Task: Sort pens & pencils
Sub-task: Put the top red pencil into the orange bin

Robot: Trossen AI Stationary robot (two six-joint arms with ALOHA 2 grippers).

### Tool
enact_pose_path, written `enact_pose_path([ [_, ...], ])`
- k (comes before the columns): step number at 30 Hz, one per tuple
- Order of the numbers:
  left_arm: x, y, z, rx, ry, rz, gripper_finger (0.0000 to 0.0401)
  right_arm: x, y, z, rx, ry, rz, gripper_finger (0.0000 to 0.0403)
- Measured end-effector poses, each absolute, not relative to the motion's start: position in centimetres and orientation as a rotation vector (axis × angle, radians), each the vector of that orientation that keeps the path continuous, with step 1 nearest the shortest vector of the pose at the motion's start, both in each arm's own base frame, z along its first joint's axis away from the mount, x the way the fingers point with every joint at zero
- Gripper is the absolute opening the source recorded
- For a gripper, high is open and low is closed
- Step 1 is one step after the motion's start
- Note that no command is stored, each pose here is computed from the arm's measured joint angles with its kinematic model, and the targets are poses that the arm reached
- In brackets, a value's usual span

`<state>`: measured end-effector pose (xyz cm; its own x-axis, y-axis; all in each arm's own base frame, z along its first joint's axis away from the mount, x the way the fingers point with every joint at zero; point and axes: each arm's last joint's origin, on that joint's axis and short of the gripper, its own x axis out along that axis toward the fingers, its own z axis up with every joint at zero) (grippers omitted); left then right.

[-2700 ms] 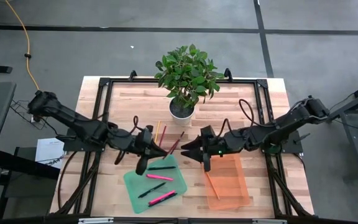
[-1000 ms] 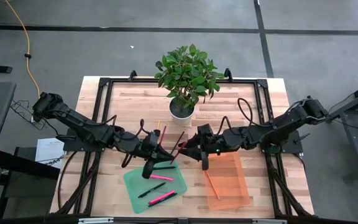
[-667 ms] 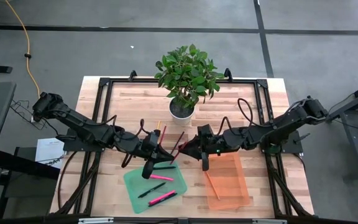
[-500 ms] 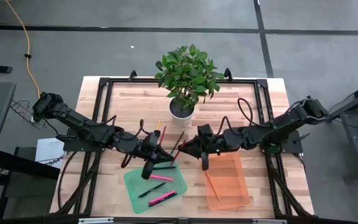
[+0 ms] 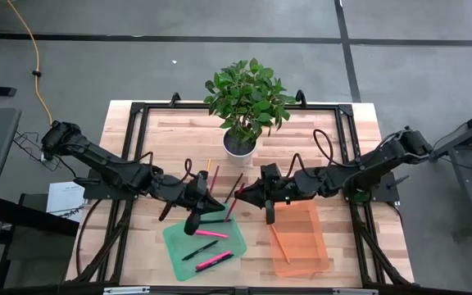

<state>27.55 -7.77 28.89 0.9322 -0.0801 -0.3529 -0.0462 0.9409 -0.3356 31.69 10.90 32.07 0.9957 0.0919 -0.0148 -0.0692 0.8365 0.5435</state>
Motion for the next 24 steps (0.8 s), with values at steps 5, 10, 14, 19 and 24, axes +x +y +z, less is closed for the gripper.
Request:
enact_pose_path([
  [5,26.4,-7.2,29.4,-0.324,0.39,0.054,0.0,31.6,10.9,31.8,0.565,0.077,0.075,0.0004],
  [10,25.2,-6.7,30.6,-0.291,0.344,0.102,0.0,30.6,10.5,32.4,0.547,0.107,0.048,0.0004],
  [14,24.1,-6.3,31.1,-0.267,0.361,0.129,0.0,29.1,9.8,33.4,0.526,0.124,0.002,0.0004],
  [19,23.2,-6.0,31.1,-0.247,0.402,0.15,0.0001,27.0,9.1,34.3,0.521,0.19,-0.024,0.0004],
  [24,22.7,-5.8,31.1,-0.228,0.43,0.157,0.0001,24.6,8.9,34.5,0.537,0.284,-0.067,0.0004],
])
